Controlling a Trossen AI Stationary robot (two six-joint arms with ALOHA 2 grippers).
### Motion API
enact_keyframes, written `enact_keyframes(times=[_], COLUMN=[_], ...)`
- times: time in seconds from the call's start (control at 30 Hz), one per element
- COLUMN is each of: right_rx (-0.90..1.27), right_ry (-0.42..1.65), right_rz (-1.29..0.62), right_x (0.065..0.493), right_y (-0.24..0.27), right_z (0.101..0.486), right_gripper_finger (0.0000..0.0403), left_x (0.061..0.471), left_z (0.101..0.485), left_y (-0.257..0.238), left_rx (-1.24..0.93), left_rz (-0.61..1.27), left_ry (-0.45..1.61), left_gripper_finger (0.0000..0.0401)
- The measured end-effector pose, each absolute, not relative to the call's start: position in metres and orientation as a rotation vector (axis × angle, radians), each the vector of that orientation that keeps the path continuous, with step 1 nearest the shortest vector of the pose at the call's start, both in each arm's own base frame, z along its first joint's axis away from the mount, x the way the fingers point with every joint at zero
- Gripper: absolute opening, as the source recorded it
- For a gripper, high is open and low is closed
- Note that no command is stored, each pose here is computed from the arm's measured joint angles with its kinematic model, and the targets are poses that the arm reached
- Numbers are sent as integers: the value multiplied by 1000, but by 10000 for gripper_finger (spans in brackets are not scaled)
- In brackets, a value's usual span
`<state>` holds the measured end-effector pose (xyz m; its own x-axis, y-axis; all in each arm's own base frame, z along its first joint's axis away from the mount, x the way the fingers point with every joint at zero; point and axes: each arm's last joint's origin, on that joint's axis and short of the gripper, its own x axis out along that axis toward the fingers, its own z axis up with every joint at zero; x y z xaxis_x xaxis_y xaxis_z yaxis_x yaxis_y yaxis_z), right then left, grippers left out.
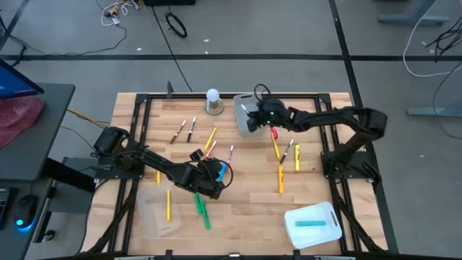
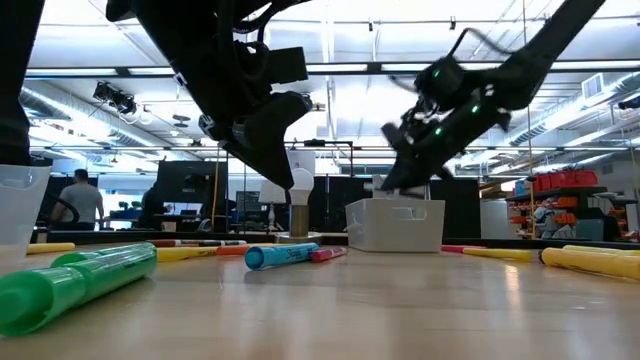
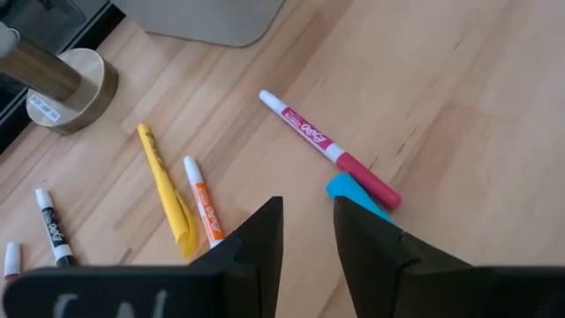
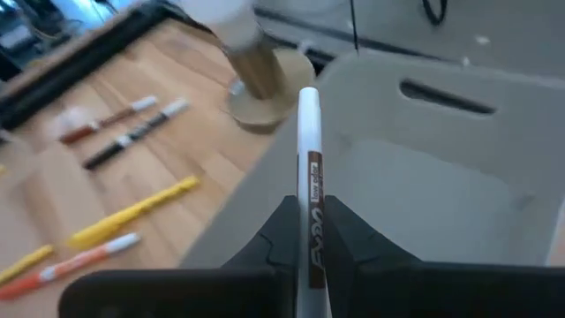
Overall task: Pick & Place Markers
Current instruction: Put the dark brown marker pen into the gray bin
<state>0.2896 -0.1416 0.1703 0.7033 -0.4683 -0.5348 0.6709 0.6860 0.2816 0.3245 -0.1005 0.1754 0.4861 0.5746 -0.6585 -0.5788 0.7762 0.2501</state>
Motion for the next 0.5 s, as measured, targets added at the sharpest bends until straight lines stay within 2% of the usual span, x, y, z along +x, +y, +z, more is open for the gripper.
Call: enact_keyframes(times=[0.23,0.5], right_rx=[526,563], right_ry=[485,556], right_rz=[-713,-753], right_x=[309,309], right_y=[-168,-177], right_z=[150,131], right_gripper_finger=[27,28], left_x=[324,324], left_z=[175,175], left_y=[-100,-101], left_rx=[-3,-3], left_rz=[702,702], left_ry=[801,801], left_gripper_finger=[110,110])
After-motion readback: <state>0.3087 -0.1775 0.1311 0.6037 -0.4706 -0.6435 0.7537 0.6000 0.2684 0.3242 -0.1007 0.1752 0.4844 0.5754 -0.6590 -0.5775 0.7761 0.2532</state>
